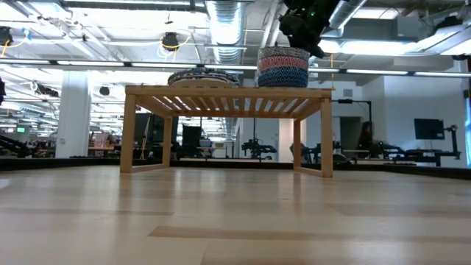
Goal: Place and stack bowls onto a shelf
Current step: Stack the red bowl on top of the dark blue bowl on the shelf, then stack the blue bowl on top of the red bowl on the shelf
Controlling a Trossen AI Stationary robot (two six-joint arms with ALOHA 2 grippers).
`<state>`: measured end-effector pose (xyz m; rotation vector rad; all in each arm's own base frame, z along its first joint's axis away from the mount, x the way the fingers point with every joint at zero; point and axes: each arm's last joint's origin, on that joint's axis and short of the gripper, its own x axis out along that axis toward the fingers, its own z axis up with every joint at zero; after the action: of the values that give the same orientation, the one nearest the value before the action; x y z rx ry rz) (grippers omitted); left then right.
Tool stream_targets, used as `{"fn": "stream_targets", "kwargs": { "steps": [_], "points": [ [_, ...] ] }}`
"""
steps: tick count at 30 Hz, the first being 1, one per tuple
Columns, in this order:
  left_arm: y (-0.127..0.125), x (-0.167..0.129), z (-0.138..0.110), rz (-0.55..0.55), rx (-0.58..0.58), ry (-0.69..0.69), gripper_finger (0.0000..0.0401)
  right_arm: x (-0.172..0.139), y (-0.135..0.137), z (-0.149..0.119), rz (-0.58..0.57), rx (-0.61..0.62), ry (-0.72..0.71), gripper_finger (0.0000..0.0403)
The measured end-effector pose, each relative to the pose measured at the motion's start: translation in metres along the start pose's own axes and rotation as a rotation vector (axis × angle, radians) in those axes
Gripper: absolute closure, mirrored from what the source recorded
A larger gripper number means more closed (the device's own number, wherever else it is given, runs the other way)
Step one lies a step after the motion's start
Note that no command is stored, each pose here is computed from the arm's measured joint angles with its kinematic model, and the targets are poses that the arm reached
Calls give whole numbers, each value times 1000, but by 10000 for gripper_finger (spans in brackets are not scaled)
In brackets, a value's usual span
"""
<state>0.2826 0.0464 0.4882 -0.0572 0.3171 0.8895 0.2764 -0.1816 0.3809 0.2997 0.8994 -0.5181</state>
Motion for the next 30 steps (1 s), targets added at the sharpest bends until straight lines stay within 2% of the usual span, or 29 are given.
{"fn": "stream_targets", "kwargs": {
  "steps": [5,12,16,19,22,25,28,30],
  "points": [
    [2,-2,-9,-42,18,89,290,-2,0,0,0,31,-4,289],
    [16,-22,-22,-48,22,224,290,-12,0,2,2,63,-59,215],
    [22,-37,-31,-46,36,295,290,-29,-1,4,-3,82,-143,197],
    [18,-47,-45,-82,102,406,290,-45,-1,3,-1,107,-201,197],
    [4,-56,-76,-197,230,573,290,-65,3,-2,-10,132,-255,202],
    [-10,-69,-115,-385,346,737,290,-86,11,-7,18,149,-311,209],
    [-19,-84,-156,-596,347,889,290,-101,23,-11,56,145,-357,215],
    [-23,-93,-183,-695,289,980,290,-108,30,-15,49,144,-367,218]
  ]
}}
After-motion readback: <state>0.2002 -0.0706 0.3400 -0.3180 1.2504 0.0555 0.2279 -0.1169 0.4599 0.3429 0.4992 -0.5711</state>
